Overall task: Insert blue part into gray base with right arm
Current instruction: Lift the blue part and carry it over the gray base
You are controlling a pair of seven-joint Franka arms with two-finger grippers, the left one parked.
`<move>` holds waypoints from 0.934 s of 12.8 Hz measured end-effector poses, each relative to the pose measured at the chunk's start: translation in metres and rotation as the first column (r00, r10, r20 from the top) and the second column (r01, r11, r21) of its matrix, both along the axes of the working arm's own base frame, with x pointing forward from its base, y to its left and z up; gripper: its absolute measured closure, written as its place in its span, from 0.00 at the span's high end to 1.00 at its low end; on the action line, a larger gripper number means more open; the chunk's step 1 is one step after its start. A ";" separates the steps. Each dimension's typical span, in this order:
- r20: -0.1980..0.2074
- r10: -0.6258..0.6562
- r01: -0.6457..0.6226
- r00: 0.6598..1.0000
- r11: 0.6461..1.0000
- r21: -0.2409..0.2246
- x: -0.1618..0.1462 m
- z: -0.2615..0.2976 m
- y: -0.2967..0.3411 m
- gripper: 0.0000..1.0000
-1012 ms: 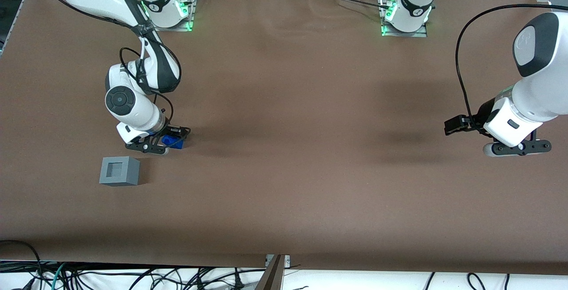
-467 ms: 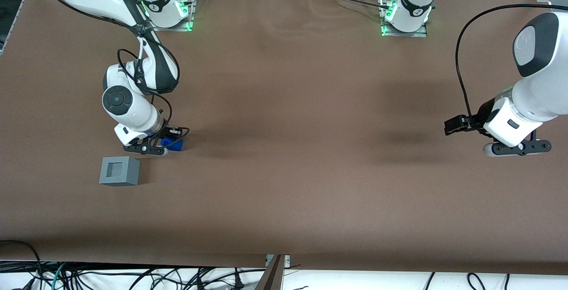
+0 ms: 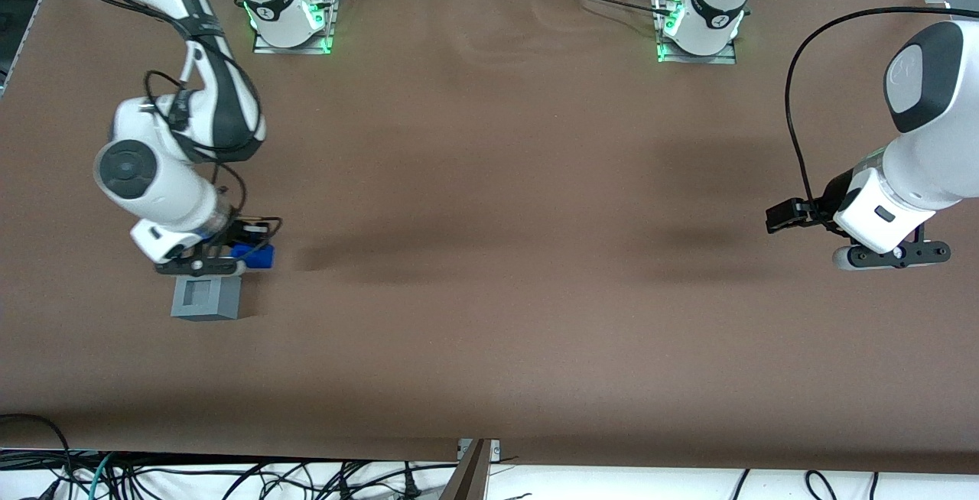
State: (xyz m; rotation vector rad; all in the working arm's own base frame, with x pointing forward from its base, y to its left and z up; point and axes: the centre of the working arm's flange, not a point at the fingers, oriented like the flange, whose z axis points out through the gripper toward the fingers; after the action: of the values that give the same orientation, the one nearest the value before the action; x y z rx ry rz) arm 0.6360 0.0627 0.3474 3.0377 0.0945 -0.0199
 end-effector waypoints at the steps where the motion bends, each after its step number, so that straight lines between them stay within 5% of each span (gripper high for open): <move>1: -0.009 0.019 -0.020 1.000 1.000 -0.011 0.004 0.011 -0.019 0.51; 4: -0.027 0.044 -0.045 0.999 0.999 -0.030 0.007 0.018 -0.060 0.51; 8: -0.038 0.050 -0.048 0.998 0.998 0.048 0.008 0.005 -0.110 0.51; 12: -0.014 0.065 -0.065 0.998 0.997 0.043 0.016 -0.010 -0.116 0.51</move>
State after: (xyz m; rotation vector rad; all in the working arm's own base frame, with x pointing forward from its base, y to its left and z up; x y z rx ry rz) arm 0.6521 -0.0533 0.3379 3.0753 0.1976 -0.0365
